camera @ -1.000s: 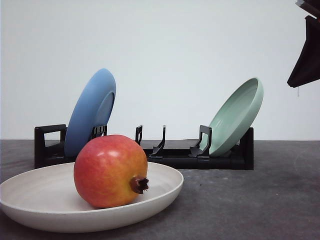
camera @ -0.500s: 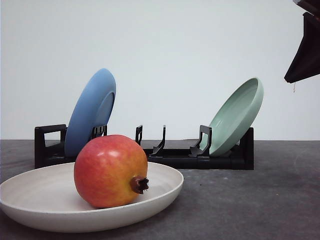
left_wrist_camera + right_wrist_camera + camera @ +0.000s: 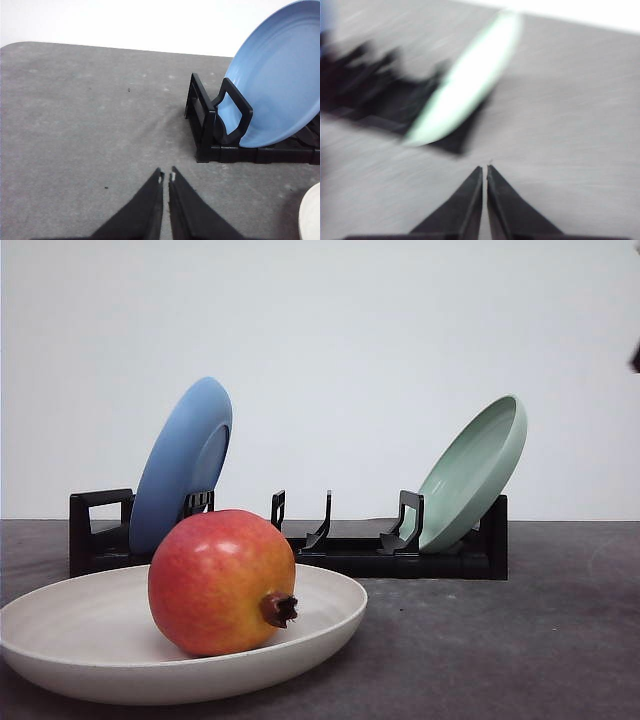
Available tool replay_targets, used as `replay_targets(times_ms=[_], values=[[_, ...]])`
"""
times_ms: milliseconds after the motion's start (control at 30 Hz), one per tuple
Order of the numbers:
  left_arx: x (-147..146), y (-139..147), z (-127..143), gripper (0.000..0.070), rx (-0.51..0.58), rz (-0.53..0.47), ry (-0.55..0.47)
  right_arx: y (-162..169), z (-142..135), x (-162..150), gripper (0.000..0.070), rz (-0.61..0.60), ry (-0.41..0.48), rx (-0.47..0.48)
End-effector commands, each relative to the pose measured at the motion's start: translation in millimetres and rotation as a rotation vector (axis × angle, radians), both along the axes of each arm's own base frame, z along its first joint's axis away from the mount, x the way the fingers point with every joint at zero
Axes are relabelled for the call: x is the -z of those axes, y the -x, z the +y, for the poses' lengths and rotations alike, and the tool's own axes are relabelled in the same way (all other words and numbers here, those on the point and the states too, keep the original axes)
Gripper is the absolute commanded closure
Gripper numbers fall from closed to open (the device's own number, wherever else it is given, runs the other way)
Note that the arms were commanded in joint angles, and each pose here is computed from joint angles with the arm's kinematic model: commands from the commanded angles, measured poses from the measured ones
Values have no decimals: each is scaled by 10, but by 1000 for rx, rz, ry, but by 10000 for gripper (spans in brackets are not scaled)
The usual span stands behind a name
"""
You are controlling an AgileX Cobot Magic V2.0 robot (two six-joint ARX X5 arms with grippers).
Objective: Place pomegranate in white plate
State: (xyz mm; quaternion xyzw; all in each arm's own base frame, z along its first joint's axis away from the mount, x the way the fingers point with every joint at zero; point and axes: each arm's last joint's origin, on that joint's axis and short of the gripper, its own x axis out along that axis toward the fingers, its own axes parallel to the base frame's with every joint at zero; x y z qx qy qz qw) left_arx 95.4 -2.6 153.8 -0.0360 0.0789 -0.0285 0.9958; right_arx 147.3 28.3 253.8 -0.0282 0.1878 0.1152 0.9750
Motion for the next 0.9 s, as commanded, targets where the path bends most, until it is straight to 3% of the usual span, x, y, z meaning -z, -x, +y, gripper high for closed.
replay_targets(times_ms=[0, 500, 867], values=[[19, -6, 0, 700, -1, -5, -9, 51, -29, 56, 690, -46, 7, 32], [19, -6, 0, 700, -1, -5, -9, 460, -223, 826, 690, -233, -31, 178], [19, -6, 0, 700, 0, -5, -9, 505, -271, 969, 690, -282, -64, 232]])
